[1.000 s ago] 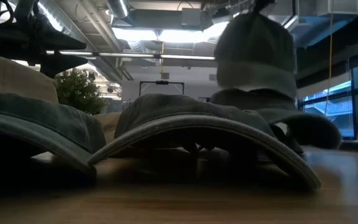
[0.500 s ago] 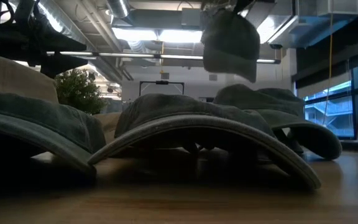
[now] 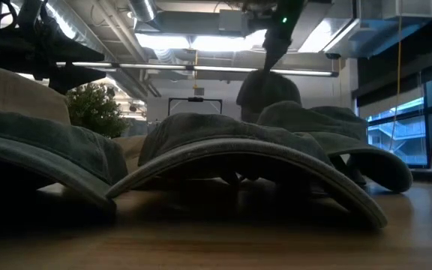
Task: Pick & Place hat
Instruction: Put the black cap into the right transparent bin
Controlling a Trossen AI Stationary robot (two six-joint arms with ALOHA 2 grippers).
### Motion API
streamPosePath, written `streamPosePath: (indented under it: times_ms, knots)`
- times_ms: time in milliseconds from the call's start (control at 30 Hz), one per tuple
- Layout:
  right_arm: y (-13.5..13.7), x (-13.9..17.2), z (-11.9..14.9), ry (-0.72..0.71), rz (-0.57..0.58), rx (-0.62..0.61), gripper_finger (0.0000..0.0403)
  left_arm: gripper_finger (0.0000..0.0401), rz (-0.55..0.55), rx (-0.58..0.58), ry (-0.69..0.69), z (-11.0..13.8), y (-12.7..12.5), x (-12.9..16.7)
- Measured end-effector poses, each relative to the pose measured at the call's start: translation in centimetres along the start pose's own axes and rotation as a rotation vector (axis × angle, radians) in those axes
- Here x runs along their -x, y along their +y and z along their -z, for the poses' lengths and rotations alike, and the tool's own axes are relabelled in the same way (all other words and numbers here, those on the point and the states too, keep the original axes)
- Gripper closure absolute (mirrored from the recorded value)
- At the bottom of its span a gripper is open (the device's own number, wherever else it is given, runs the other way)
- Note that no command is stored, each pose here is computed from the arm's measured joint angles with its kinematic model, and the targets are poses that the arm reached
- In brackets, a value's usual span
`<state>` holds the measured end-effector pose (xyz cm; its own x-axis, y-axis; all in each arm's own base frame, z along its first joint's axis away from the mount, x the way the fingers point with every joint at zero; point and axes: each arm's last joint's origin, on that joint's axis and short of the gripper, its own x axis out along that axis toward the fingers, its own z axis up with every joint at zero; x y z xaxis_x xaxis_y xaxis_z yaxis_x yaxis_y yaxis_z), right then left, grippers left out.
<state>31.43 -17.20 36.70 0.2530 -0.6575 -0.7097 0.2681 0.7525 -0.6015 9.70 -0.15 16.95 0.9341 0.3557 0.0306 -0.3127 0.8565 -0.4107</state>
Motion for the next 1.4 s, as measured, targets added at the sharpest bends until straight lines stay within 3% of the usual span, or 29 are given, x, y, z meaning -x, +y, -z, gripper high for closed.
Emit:
streamPosePath:
  times_ms: [233,567,900,1233,1400]
  knots:
    - [0.0,-3.4,-0.5,0.016,-0.033,-0.019,0.0403,0.0205,0.000,0.000,0.000,0.0,0.0,0.0]
    - [0.5,-4.9,-1.3,-0.011,-0.027,-0.034,0.0403,0.0205,0.000,-0.006,0.000,0.0,0.0,0.0]
    - [0.3,-4.7,-1.5,-0.029,-0.006,-0.039,0.0403,0.0205,0.000,-0.007,0.000,0.0,0.0,0.0]
    - [-1.1,-0.2,-2.8,-0.078,0.029,-0.017,0.0403,0.0205,-0.001,-0.007,0.000,0.0,0.0,0.0]
    - [-1.1,0.3,-2.9,-0.074,0.047,0.016,0.0403,0.0205,-0.001,-0.008,-0.001,0.0,0.0,0.0]
